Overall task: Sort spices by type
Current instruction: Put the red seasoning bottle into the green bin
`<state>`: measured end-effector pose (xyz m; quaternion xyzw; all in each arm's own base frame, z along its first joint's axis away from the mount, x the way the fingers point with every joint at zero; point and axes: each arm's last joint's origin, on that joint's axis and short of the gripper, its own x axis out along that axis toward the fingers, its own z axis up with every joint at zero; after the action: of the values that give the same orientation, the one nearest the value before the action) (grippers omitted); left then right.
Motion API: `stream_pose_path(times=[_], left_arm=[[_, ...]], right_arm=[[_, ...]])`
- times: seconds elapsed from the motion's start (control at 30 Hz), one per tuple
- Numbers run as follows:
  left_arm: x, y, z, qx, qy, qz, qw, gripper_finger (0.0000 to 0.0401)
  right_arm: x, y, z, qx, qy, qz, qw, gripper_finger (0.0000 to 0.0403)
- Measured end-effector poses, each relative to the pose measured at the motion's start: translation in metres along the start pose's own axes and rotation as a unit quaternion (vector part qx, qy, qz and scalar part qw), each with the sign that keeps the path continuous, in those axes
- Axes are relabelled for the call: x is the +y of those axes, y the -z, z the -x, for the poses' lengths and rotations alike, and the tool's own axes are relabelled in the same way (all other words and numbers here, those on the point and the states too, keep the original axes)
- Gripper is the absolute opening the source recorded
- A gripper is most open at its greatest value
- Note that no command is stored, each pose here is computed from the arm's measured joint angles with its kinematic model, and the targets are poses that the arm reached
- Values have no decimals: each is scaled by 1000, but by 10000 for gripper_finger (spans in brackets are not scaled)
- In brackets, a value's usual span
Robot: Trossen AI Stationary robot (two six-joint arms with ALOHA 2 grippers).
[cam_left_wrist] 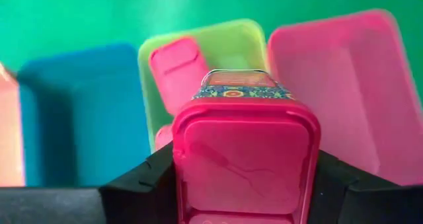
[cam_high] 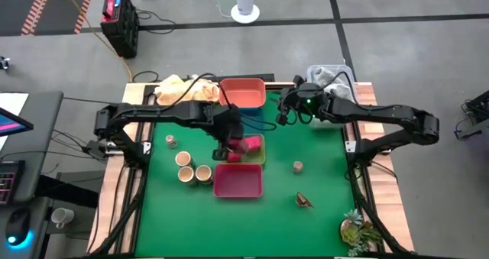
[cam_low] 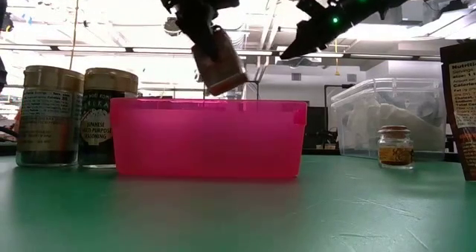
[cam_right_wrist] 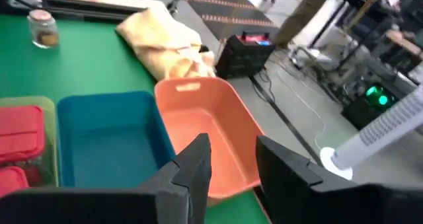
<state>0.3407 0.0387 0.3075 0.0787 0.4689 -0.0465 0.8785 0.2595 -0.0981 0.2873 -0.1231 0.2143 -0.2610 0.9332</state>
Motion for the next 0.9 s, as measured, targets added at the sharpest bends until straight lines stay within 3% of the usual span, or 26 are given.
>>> stream_pose_path(times=[0.27, 0.67, 0.9], left_arm=[[-4, -17, 1, -76, -15, 41, 996, 207], [-6, -26, -58, -42, -7, 68, 997, 207], [-5, -28, -60, -38, -19, 75, 996, 207]], right_arm=[[-14, -6, 21, -14, 14, -30, 999, 152], [-24, 8, 69, -99, 41, -59, 993, 152], [-18, 9, 84, -121, 22, -61, 990, 152]])
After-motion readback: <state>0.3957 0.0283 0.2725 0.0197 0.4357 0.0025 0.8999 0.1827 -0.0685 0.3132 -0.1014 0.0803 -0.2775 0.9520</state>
